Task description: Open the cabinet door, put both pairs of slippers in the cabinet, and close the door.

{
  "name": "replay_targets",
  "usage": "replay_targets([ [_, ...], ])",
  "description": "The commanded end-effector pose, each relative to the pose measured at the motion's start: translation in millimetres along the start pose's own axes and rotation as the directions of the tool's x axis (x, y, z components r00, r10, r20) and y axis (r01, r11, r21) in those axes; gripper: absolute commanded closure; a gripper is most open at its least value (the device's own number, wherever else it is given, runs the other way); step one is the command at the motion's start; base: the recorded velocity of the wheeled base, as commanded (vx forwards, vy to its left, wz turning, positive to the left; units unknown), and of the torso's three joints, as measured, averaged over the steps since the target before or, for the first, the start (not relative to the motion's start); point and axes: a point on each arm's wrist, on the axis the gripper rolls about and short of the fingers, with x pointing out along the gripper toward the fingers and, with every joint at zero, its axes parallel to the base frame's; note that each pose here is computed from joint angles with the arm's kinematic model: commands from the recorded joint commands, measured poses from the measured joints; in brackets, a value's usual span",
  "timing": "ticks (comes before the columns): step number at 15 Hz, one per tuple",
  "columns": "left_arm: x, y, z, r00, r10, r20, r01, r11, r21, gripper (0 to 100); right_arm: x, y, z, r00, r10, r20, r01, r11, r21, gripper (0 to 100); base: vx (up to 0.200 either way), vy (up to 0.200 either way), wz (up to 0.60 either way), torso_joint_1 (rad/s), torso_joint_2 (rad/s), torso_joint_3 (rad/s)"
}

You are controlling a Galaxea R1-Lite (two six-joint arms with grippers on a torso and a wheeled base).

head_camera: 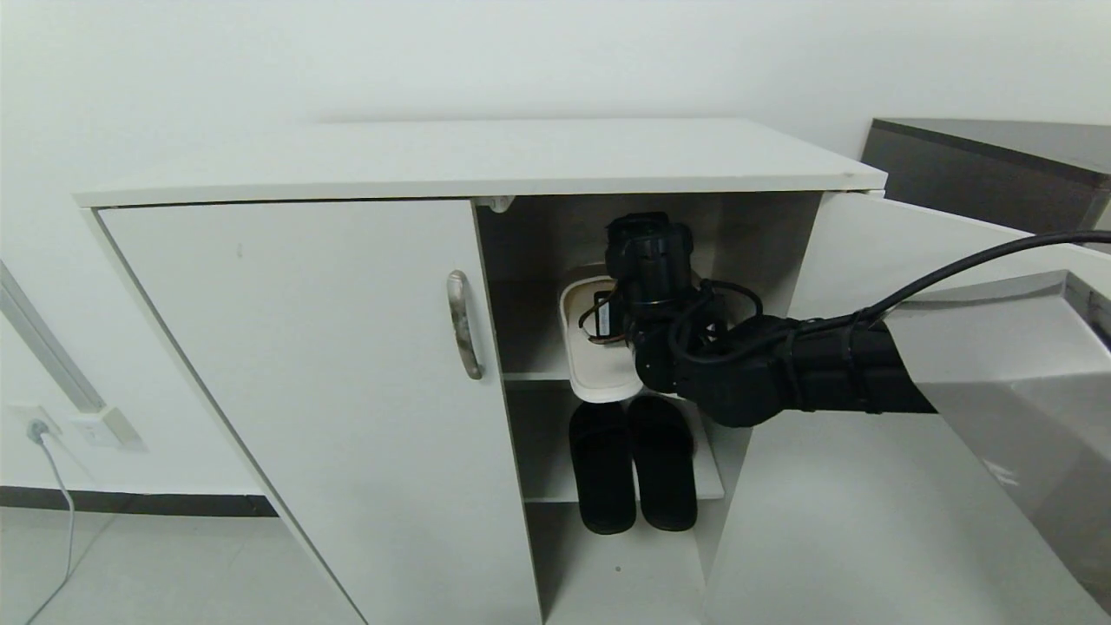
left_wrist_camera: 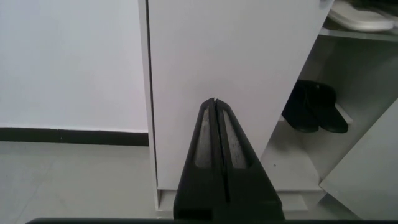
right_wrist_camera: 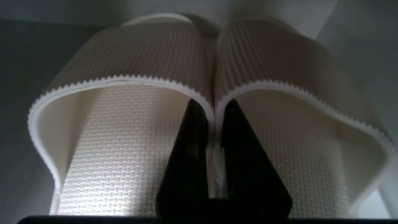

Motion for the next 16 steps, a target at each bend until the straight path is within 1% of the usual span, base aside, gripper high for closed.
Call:
replay_targets([
  [1, 0, 0.0, 0.1, 1.0, 0.001, -0.001, -0.001, 1.0, -0.001, 100, 9, 1, -3, 1.0, -0.008, 0.007, 0.008, 1.0, 0.007, 100, 0.0, 0.0, 0.0, 0.0, 0.0, 0.0],
  [4, 0, 0.0, 0.1, 1.0, 0.001, -0.001, -0.001, 1.0, -0.001, 100, 14, 1, -1, 1.0, -0.016, 0.003, 0.016, 1.0, 0.007, 100, 0.0, 0.0, 0.0, 0.0, 0.0, 0.0],
  [10, 0, 0.0, -0.3, 1.0, 0.001, -0.002, -0.001, 1.0, -0.001, 100, 22, 0, -6, 1.0, -0.014, -0.015, 0.014, 1.0, -0.004, 100, 0.0, 0.0, 0.0, 0.0, 0.0, 0.0],
  [16, 0, 0.0, 0.1, 1.0, 0.003, -0.001, -0.003, 1.0, -0.001, 100, 20, 1, -13, 0.999, -0.013, -0.034, 0.013, 1.0, -0.015, 100, 0.0, 0.0, 0.0, 0.0, 0.0, 0.0],
])
